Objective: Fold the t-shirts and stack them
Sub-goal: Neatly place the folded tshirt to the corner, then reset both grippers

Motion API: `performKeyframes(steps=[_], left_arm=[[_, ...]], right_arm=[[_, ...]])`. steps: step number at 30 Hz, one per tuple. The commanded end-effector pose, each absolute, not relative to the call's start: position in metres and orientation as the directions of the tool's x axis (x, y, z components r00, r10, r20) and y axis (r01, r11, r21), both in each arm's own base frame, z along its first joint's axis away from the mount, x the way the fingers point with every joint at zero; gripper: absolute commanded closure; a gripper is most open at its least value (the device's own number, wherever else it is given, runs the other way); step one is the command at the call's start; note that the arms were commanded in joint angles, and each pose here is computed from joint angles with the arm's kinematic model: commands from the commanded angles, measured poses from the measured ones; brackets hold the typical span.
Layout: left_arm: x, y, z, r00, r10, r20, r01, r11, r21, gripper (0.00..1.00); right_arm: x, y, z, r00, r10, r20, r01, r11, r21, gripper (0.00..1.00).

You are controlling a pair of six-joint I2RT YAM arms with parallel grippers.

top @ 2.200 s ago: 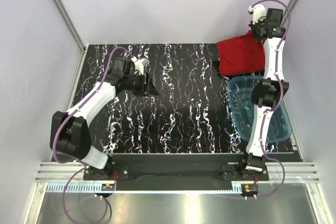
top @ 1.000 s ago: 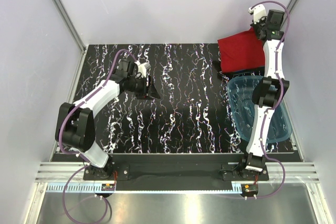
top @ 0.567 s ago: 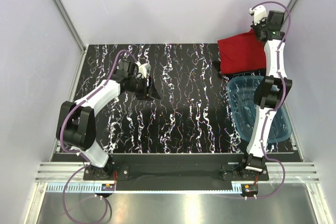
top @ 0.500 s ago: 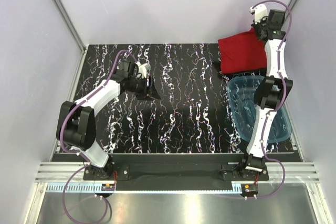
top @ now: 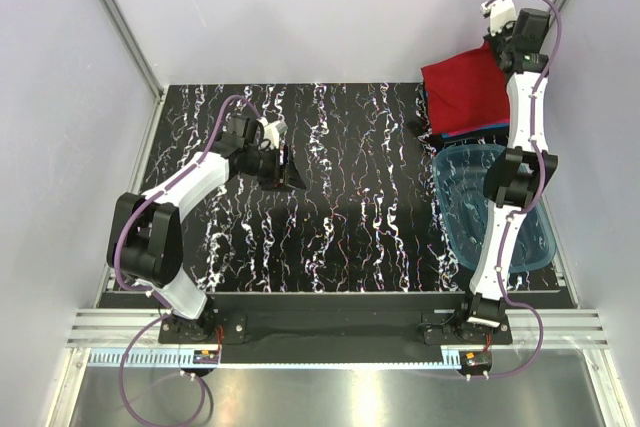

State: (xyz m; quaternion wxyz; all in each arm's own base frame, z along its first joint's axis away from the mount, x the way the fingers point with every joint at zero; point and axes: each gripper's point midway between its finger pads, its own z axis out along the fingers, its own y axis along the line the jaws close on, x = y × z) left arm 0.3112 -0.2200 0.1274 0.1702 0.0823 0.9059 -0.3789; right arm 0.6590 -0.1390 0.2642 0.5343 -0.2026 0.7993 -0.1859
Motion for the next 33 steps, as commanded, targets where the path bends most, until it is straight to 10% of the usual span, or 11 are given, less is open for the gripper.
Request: performKeyframes(steps=[1, 5, 17, 26, 31, 33], left_arm=[[0.315, -0.224, 0.140, -0.914, 0.016, -0.406, 0.311, 0.670, -0.674, 0.43], [0.315, -0.225, 0.135, -0.922, 0.018, -0.387, 0.300, 0.667, -0.682, 0.42], [0.315, -0.226, 0.139, -0.918, 0.018, -0.397, 0.309, 0.662, -0.683, 0.39], [0.317, -0.221, 0.204, -0.811, 0.006, -0.585, 0.456, 0.633, -0.625, 0.32], [0.309, -0.217, 0.291, -0.631, -0.057, -0.773, 0.600, 0.596, -0.534, 0.28], [0.303, -0.215, 0.313, -0.590, -0.081, -0.803, 0.621, 0.590, -0.516, 0.02]], right_arm=[[0.673, -0.159, 0.310, -0.235, -0.578, -0.782, -0.009, 0.806, -0.592, 1.00], [0.686, -0.171, 0.287, -0.213, -0.548, -0.809, -0.014, 0.829, -0.558, 0.96], [0.683, -0.184, 0.348, -0.075, -0.418, -0.905, 0.170, 0.889, -0.425, 0.02], [0.579, -0.114, 0.440, -0.050, 0.045, -0.998, 0.209, 0.977, 0.034, 0.00], [0.486, -0.015, 0.417, -0.295, 0.450, -0.843, 0.046, 0.888, 0.458, 0.00], [0.437, 0.021, 0.417, -0.352, 0.494, -0.795, -0.012, 0.847, 0.532, 0.00]])
